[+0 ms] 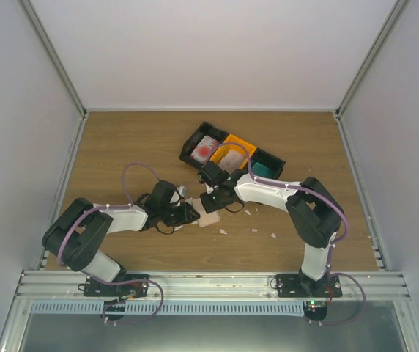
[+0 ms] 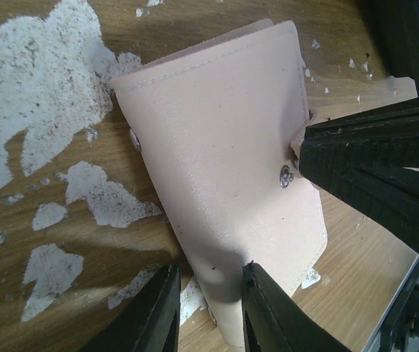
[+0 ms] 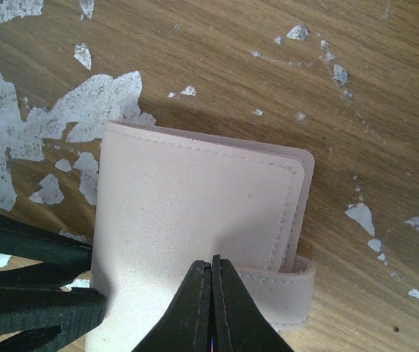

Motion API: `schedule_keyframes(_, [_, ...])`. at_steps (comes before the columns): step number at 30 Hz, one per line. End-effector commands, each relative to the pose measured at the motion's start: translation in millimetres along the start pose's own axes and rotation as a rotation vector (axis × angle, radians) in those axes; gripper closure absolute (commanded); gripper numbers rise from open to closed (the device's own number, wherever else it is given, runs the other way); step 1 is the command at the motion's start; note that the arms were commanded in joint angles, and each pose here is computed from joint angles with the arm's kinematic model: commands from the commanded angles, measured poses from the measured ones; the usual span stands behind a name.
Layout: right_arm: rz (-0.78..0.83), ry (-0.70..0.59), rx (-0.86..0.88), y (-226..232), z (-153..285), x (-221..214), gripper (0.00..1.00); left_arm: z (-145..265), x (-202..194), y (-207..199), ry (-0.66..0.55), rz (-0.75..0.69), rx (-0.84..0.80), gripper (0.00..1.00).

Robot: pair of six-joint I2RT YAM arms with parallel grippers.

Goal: Put the credit cards into the card holder
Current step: Close the card holder at the center of the board.

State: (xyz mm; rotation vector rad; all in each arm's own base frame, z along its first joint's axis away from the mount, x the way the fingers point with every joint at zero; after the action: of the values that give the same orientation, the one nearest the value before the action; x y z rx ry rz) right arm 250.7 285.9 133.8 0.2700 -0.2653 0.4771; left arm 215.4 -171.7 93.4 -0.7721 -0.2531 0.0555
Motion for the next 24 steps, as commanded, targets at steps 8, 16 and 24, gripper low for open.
schedule_keyframes(8, [-0.012,-0.047,0.071,5,12,4,0.99,-7,-3,6,0.013,-0.006,0.004,0.72])
schedule_keyframes(16, [-0.001,0.002,0.077,2,1,-2,0.99,-10,-4,6,0.027,-0.006,0.001,0.73])
schedule_keyframes(24, [0.000,0.040,0.022,-4,-10,-7,1.00,-11,-4,7,0.027,-0.004,0.006,0.74])
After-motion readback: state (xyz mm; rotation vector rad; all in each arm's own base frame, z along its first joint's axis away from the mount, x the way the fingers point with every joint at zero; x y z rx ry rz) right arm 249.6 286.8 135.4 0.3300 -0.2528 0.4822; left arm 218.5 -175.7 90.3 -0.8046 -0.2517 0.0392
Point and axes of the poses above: each gripper's point midway between its finger pads, its own z axis back along the fingers, its own y axis along the line the jaws close on, x = y × z, the point moved 10 cm from there along z, back along the fingers, and after that the axes turned 2 degrees about z, right-handed, at the moved point
